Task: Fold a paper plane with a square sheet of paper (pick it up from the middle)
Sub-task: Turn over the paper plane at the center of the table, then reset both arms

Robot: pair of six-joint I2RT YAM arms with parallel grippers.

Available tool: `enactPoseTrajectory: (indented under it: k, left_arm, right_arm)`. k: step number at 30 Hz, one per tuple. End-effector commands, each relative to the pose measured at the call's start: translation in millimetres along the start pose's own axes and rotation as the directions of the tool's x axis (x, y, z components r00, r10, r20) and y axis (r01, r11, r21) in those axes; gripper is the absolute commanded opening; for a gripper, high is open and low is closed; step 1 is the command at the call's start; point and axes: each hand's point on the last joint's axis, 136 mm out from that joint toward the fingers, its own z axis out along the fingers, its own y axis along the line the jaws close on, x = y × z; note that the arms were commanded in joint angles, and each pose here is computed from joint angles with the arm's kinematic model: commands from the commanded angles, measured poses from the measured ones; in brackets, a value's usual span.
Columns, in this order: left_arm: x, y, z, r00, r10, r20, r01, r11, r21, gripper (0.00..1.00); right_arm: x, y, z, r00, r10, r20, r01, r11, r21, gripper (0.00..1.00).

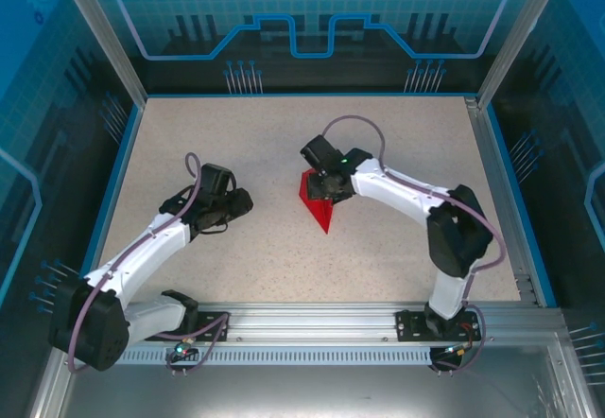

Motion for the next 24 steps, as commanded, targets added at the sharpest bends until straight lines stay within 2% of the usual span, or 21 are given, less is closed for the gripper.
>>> enactPoseTrajectory:
  k: [1, 5, 8, 11, 14, 16, 17, 20, 24]
  left_arm:
    - [-7, 16, -7, 0.998, 0.031, 0.046, -0.028, 0.998, -0.056, 0.54]
    - [-25, 27, -17, 0.989, 0.061, 0.132, -0.046, 0.993, -0.11, 0.61]
    - [-39, 34, -24, 0.975, 0.096, 0.2, -0.066, 0.987, -0.15, 0.73]
    - [-54, 42, -30, 0.956, 0.128, 0.265, -0.073, 0.976, -0.205, 0.84]
    - [-67, 48, -33, 0.934, 0.173, 0.313, -0.092, 0.962, -0.258, 0.94]
    - [-76, 56, -34, 0.919, 0.2, 0.34, -0.091, 0.946, -0.311, 0.96]
    - [-81, 59, -33, 0.913, 0.205, 0.353, -0.085, 0.942, -0.325, 0.99]
    - [-90, 63, -22, 0.898, 0.248, 0.364, -0.12, 0.933, -0.34, 0.99]
    - [-106, 67, -14, 0.849, 0.325, 0.417, -0.154, 0.907, -0.393, 0.99]
  right_arm:
    - [-14, -26, -37, 0.99, 0.01, 0.14, -0.017, 0.999, 0.049, 0.57]
    - [-32, -77, -88, 0.932, 0.028, 0.361, -0.105, 0.975, 0.195, 0.58]
    - [-43, -115, -123, 0.855, -0.031, 0.518, -0.146, 0.943, 0.298, 0.62]
    - [-43, -155, -142, 0.779, -0.09, 0.62, -0.206, 0.898, 0.39, 0.74]
    - [-40, -193, -134, 0.794, -0.105, 0.599, -0.202, 0.883, 0.423, 0.81]
    - [-27, -220, -113, 0.843, -0.088, 0.531, -0.193, 0.872, 0.45, 0.82]
    - [-26, -229, -109, 0.844, -0.078, 0.531, -0.21, 0.863, 0.46, 0.82]
    - [-23, -246, -82, 0.842, -0.085, 0.532, -0.178, 0.888, 0.424, 0.83]
    - [-15, -264, -46, 0.854, -0.049, 0.518, -0.172, 0.913, 0.369, 0.83]
